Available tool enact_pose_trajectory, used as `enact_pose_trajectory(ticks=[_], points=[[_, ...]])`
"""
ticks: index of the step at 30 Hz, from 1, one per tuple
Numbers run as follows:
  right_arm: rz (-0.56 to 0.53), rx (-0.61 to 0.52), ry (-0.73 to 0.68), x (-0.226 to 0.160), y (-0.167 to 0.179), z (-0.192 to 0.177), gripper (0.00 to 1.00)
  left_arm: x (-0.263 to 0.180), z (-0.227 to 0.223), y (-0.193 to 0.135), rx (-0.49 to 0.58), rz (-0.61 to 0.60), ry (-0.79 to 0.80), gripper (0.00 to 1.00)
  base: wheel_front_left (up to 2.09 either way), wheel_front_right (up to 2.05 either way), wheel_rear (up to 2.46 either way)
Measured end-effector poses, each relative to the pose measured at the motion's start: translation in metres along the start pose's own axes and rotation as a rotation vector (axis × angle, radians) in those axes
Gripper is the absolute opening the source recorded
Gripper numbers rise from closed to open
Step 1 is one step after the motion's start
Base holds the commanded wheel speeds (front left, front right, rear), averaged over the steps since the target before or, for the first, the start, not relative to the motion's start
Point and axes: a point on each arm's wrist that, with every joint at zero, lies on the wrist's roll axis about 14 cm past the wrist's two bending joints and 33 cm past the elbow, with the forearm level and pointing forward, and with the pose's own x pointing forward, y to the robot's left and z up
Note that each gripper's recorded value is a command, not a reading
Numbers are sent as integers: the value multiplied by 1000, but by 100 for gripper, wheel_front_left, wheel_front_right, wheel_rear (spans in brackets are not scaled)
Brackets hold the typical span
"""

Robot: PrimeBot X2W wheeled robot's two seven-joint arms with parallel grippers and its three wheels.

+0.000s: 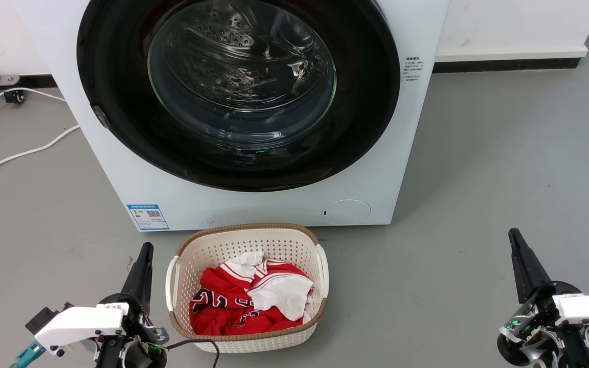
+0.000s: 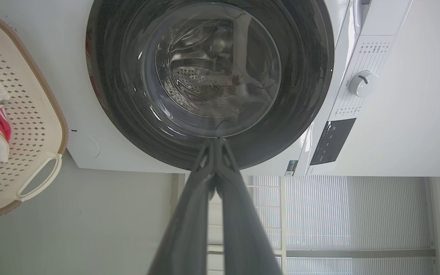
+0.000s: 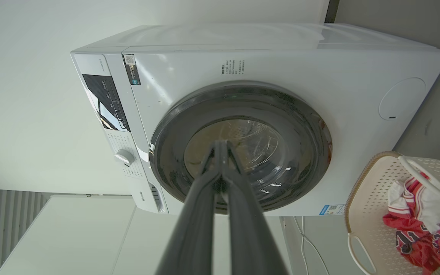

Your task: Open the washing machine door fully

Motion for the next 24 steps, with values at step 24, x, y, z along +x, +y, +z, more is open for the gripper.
enact_pose_trajectory(ticks=[24], points=[[0, -1, 0, 0, 0, 0, 0, 0, 0, 0, 0, 0, 0, 0, 0, 0, 0]])
